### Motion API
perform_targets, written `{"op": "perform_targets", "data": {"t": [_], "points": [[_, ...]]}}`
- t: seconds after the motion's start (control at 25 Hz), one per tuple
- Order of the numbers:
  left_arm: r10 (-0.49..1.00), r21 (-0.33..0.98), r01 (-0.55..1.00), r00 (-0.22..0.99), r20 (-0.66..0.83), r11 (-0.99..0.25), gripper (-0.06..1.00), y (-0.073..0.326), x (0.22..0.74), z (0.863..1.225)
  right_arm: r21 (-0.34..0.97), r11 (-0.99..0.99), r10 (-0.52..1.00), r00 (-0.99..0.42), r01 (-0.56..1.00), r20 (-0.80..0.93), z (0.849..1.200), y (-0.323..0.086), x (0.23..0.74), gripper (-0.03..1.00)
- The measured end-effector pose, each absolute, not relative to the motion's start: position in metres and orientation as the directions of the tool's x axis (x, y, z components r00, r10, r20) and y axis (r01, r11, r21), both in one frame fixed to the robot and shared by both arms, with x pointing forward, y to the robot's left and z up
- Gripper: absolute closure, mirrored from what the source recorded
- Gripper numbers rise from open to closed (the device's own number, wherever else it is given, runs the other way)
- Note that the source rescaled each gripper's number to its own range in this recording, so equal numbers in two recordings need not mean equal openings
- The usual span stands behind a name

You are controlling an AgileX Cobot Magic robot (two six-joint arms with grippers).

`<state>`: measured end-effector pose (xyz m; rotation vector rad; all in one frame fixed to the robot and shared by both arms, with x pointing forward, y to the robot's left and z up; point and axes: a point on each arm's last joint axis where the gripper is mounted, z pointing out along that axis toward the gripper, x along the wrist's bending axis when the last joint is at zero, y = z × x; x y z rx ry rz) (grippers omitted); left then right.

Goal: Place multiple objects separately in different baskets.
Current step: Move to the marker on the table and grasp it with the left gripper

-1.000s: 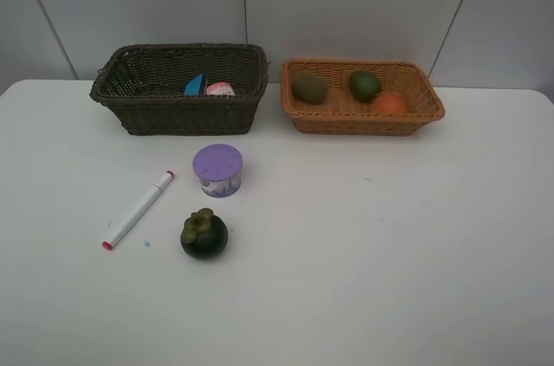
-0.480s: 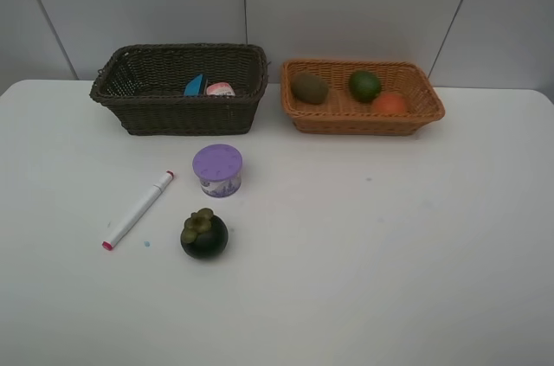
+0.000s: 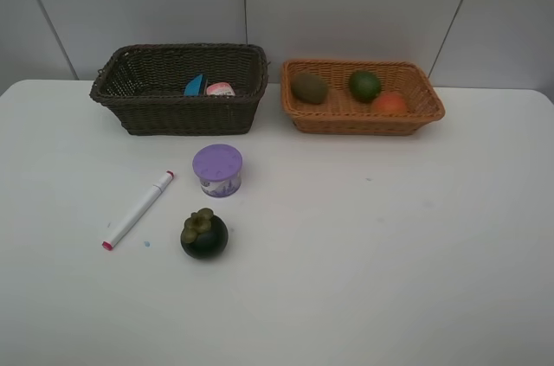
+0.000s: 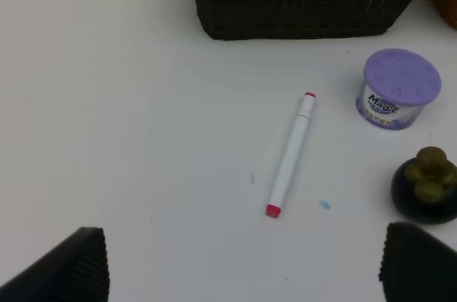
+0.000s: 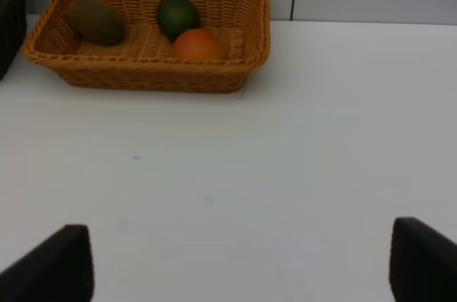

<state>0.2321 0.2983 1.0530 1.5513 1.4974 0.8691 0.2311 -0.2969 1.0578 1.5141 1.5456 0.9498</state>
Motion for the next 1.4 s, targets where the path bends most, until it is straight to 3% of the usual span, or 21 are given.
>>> {"op": "perform_targets", "data": {"t": [1.2,1.4], "points": [[0.998,0.893,0.450,0.049,-0.025,0.000,-0.05,0.301,0.232,1.053,0.900,0.021,1.000,-0.003,0.435,-0.022,1.058,-0.298,0.231,-0.03],[0.999,0.908,0.419,0.047,-0.022,0.000,-0.05,0.301,0.233,1.068,0.900,0.021,1.000,-0.003,0.435,-0.022,1.058,-0.298,0.231,-0.03]]}}
